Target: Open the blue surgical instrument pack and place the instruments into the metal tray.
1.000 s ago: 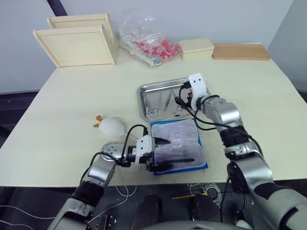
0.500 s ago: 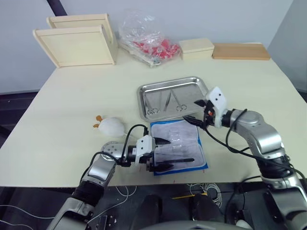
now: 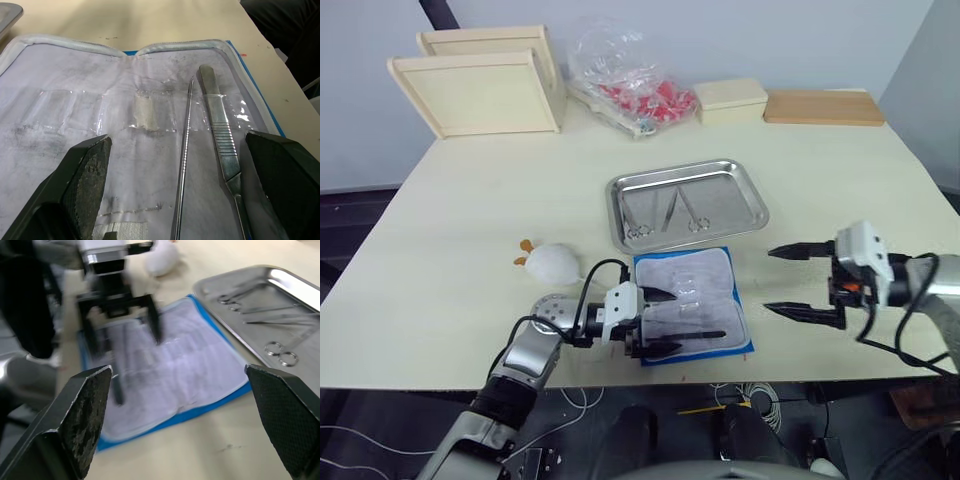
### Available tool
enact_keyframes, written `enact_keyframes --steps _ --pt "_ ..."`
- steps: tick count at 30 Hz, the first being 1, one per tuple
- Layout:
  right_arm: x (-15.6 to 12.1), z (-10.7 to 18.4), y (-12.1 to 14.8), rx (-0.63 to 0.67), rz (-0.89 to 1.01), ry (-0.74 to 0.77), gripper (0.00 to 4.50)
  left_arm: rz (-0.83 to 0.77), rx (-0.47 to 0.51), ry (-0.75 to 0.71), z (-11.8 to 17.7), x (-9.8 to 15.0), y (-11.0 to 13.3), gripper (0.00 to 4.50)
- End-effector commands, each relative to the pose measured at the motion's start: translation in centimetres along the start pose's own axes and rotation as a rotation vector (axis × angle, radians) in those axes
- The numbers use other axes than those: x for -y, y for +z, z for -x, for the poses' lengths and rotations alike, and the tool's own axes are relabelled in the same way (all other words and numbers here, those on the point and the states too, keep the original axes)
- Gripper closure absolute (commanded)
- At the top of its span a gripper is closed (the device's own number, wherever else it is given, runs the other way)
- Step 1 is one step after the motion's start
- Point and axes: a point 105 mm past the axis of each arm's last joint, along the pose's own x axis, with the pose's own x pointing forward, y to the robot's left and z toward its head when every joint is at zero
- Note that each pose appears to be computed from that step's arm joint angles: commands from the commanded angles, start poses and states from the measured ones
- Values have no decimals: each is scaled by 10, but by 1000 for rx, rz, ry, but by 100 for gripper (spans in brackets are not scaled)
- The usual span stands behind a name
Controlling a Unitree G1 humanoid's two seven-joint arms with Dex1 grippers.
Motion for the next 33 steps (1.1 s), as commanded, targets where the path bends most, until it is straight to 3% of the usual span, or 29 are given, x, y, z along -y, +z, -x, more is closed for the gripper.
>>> enact_keyframes --steps 1,7,13,33 --pt "-3 15 17 33 65 37 5 108 -154 -39 3 18 -43 0" --pt "-1 24 21 12 100 44 5 108 -157 -39 5 18 -44 0" --pt "-3 15 15 -2 112 48 5 109 -157 -42 5 20 -44 0" --pt "8 -70 -42 -199 132 -25 5 97 -158 -45 3 18 -41 0"
